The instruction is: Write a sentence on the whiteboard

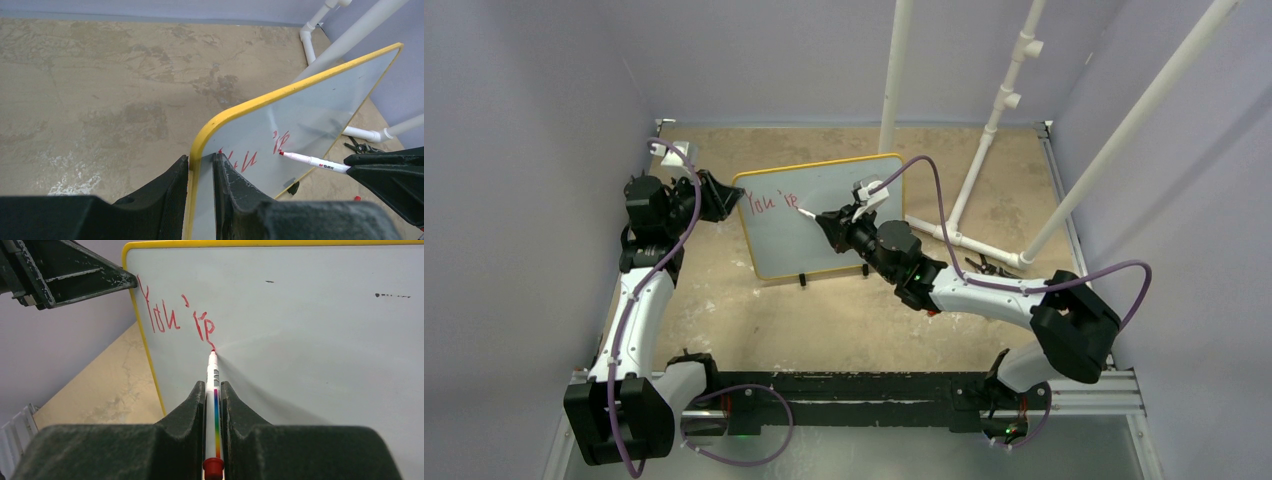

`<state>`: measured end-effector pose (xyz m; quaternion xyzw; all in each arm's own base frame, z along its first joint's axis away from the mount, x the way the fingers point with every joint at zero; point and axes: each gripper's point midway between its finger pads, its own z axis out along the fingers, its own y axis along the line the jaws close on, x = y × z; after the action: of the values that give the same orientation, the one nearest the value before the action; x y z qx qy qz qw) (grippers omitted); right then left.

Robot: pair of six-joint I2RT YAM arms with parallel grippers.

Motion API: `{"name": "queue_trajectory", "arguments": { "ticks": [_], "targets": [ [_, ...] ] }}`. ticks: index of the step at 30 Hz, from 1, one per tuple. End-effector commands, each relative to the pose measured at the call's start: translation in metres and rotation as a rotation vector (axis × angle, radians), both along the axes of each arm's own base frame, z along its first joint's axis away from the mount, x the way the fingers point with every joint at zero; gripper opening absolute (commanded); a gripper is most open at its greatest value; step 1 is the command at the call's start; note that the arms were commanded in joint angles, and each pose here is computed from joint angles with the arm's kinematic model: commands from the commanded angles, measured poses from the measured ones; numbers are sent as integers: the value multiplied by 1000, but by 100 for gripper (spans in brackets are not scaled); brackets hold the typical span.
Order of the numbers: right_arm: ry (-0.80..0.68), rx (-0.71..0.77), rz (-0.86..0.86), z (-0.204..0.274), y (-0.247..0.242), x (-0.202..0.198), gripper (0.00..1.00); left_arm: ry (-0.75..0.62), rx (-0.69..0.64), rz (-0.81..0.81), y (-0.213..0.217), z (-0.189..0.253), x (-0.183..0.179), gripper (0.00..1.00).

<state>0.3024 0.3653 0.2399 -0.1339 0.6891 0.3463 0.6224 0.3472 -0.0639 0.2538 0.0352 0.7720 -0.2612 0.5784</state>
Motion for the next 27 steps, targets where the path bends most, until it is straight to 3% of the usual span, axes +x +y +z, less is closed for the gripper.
{"name": "queue_trajectory", "arguments": {
  "ticks": [1,8,17,27],
  "targets": [
    [-54,29,47,28,-1,-8,0,-36,12,-16,0,4,1,23],
    [-76,43,67,48,-15,-22,0,-26,15,-10,1,0,1,23],
    [-77,72,-4,59,-43,-4,0,-19,15,-8,1,-2,1,23],
    [-67,58,4,50,-38,5,0,-17,17,-11,1,-3,1,23]
  ]
}}
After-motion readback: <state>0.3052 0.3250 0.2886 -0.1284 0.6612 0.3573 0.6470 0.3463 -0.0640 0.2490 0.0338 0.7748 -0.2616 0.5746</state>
